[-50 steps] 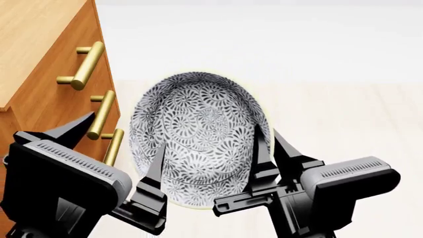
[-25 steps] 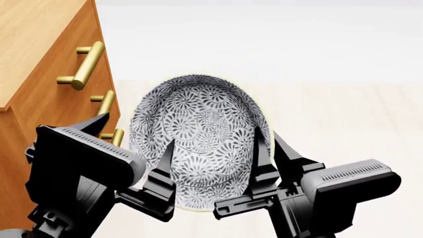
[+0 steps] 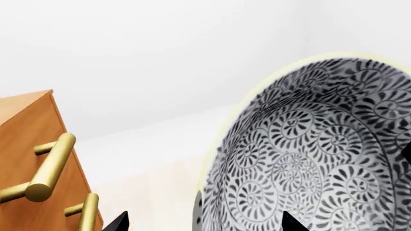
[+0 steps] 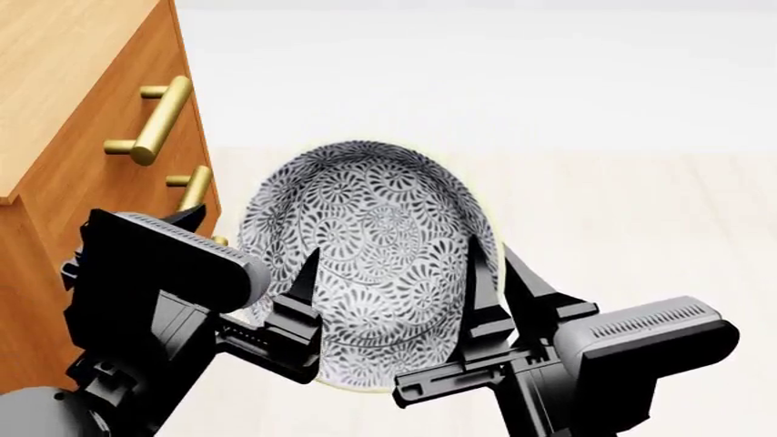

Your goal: Put the bowl on top of the cabinet.

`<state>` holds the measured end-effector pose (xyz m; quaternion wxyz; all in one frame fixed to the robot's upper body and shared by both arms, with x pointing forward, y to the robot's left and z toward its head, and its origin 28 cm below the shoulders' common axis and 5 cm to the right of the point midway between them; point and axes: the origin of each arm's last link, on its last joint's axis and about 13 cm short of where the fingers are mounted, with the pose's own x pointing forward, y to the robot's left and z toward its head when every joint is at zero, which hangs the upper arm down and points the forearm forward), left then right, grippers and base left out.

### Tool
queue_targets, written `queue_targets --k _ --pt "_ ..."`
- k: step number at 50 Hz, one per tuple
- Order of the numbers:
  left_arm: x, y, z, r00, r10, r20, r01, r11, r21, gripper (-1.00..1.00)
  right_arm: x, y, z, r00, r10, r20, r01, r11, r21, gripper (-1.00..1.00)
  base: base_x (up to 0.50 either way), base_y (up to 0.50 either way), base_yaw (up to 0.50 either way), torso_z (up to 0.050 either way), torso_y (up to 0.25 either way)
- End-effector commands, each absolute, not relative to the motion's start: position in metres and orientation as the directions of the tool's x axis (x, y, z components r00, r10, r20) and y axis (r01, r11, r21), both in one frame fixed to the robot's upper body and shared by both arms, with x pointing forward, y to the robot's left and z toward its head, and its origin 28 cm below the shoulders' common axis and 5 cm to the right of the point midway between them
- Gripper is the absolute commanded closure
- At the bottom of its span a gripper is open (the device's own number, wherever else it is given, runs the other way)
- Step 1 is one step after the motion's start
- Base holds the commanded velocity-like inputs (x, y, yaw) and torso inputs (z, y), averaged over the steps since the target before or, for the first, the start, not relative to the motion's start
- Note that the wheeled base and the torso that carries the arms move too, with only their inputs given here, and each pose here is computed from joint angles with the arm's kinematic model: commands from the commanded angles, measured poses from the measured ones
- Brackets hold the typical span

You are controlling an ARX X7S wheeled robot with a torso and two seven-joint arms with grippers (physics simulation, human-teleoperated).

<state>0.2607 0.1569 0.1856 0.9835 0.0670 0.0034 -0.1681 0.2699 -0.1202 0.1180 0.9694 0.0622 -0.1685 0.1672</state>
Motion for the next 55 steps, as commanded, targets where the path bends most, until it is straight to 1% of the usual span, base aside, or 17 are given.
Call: queue_targets --k 1,9,10,11,40,41,55 --pt "0.2627 0.1576 0.1839 0.944 -0.327 -0.039 0.330 0.936 0.126 -1.00 0.2703 -0.1208 0.1211 0.881 0.302 0.365 -0.343 0.938 0.052 1.00 0.00 0.00 0.00 0.000 0.000" --pt "0.2614 0.1573 0.1822 0.939 -0.341 -0.039 0.343 0.931 0.128 -1.00 0.2702 -0.1211 0.1200 0.882 0.301 0.363 -0.341 0.938 0.053 1.00 0.00 0.00 0.00 0.000 0.000" --pt "0.2602 0.1575 0.1827 0.939 -0.342 -0.025 0.342 0.930 0.138 1.00 0.2702 -0.1211 0.1199 0.882 0.300 0.362 -0.341 0.939 0.052 1.00 0.00 0.00 0.00 0.000 0.000" --pt "0.2583 0.1568 0.1824 0.939 -0.344 -0.011 0.341 0.927 0.156 1.00 0.2702 -0.1212 0.1197 0.882 0.300 0.363 -0.341 0.938 0.054 1.00 0.00 0.00 0.00 0.000 0.000" --pt "0.2580 0.1597 0.1861 0.950 -0.312 0.001 0.309 0.941 0.137 1.00 0.2702 -0.1222 0.1206 0.891 0.284 0.355 -0.327 0.943 0.064 1.00 0.00 0.00 0.00 0.000 0.001" --pt "0.2577 0.1598 0.1863 0.951 -0.311 0.004 0.307 0.942 0.138 1.00 0.2703 -0.1223 0.1207 0.891 0.282 0.357 -0.324 0.944 0.064 -1.00 0.00 0.00 0.00 0.000 0.000" --pt "0.2580 0.1614 0.1843 0.953 -0.302 0.002 0.299 0.944 0.135 1.00 0.2706 -0.1240 0.1188 0.899 0.267 0.348 -0.309 0.948 0.072 -1.00 0.00 0.00 0.00 0.000 0.000"
